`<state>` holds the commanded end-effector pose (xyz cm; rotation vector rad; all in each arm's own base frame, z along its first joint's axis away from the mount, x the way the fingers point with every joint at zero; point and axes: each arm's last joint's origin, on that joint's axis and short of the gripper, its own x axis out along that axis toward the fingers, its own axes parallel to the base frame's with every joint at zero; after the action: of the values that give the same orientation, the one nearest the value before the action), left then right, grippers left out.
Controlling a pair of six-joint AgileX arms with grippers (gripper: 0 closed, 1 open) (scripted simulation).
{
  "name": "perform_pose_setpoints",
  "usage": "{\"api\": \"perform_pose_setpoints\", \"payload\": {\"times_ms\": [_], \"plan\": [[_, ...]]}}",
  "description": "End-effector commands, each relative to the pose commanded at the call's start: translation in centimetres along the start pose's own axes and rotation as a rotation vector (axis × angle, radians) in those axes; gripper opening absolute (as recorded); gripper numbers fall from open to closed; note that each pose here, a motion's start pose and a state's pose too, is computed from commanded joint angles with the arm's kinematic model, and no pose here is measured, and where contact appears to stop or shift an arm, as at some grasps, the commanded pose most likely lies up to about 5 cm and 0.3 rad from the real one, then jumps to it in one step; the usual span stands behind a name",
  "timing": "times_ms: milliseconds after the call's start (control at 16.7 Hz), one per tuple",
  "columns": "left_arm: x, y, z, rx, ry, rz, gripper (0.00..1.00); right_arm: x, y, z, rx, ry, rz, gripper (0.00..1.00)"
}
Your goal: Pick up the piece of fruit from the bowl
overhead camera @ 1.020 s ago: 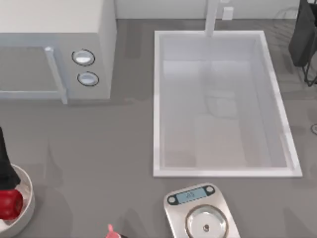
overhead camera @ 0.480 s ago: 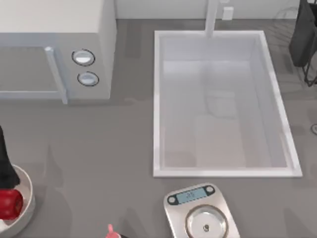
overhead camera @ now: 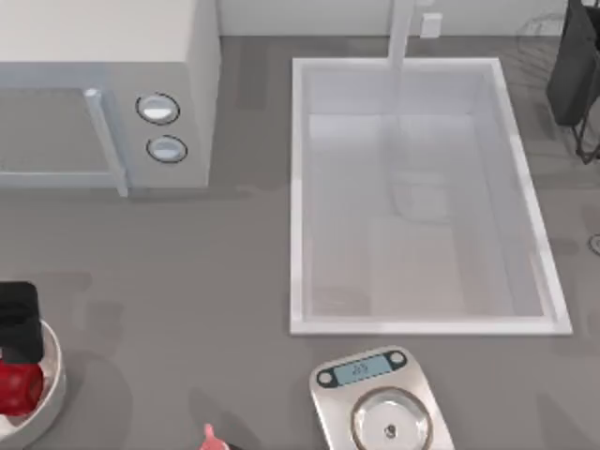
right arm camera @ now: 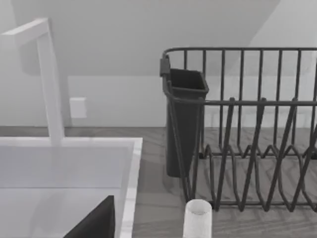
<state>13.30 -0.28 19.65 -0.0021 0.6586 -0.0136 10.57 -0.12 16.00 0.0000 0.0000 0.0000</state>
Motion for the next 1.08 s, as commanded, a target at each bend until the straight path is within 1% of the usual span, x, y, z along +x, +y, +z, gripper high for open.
{"api": "perform_pose_setpoints", "payload": {"times_ms": [300,420,540,660,720,1080], "plan": [[3.0,-0.2,3.1,0.004,0.521,-0.002,1.00,0.0,0.0,0.0,0.000,0.000,0.000,1.00],[4.3,-0.2,3.9,0.006,0.689,-0.001,1.00,0.0,0.0,0.0,0.000,0.000,0.000,1.00],[5.3,-0.3,4.5,0.008,0.814,0.001,1.00,0.0,0.0,0.0,0.000,0.000,0.000,1.00],[6.0,-0.3,5.0,0.010,0.889,0.002,1.00,0.0,0.0,0.0,0.000,0.000,0.000,1.00],[6.2,-0.3,5.1,0.010,0.907,0.002,1.00,0.0,0.0,0.0,0.000,0.000,0.000,1.00],[6.3,-0.2,5.0,0.007,0.910,0.004,1.00,0.0,0.0,0.0,0.000,0.000,0.000,1.00]]}}
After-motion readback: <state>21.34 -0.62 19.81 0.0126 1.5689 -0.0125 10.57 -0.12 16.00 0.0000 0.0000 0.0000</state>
